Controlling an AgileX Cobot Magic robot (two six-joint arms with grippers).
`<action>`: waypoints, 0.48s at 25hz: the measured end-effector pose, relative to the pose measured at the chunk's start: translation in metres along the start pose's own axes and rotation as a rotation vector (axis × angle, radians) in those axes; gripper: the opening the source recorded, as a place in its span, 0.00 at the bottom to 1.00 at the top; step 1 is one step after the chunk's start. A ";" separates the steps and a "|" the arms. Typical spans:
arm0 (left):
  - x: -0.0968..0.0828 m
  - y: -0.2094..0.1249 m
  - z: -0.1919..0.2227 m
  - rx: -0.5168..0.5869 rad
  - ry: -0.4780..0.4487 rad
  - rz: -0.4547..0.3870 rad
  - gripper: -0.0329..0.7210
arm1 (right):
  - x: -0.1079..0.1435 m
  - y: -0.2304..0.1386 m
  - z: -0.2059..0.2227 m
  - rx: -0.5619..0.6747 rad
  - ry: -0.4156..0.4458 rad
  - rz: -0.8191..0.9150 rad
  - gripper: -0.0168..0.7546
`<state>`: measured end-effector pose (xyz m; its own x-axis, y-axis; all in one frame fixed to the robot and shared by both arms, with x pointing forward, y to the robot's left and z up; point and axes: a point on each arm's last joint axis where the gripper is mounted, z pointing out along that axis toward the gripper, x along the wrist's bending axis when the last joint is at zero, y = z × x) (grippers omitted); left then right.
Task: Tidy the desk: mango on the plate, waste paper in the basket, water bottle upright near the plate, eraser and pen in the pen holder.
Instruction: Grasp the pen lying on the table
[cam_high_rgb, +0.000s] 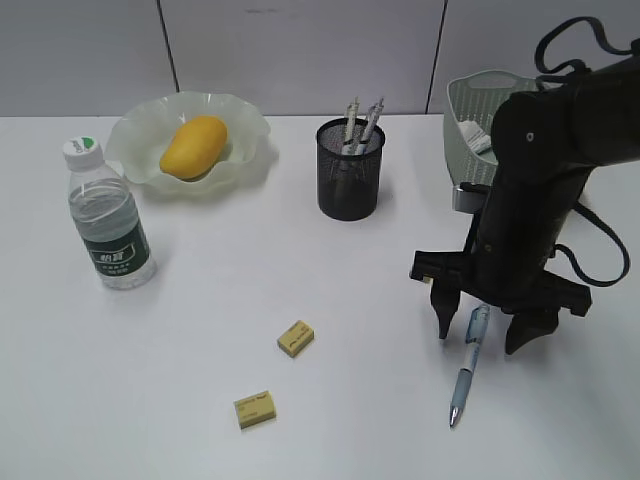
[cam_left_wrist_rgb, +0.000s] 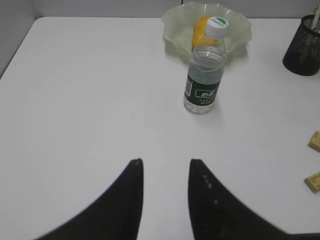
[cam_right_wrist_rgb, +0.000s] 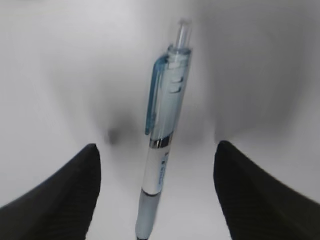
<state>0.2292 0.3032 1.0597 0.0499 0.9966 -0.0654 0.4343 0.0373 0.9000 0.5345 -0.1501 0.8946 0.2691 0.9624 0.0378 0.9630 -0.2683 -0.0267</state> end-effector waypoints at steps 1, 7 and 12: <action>0.000 0.000 0.000 0.000 0.000 0.000 0.36 | 0.000 0.000 0.002 0.003 -0.002 0.010 0.74; 0.000 0.000 0.000 0.000 0.001 0.000 0.36 | 0.001 0.002 0.013 0.010 -0.011 0.038 0.71; 0.000 0.000 0.000 0.000 0.001 0.000 0.36 | 0.004 0.006 0.015 -0.029 0.018 0.038 0.68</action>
<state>0.2292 0.3032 1.0597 0.0495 0.9967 -0.0647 0.4342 0.0369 0.9001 0.5408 -0.1476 0.8800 0.3057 0.9505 0.0557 0.9520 -0.3062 0.0007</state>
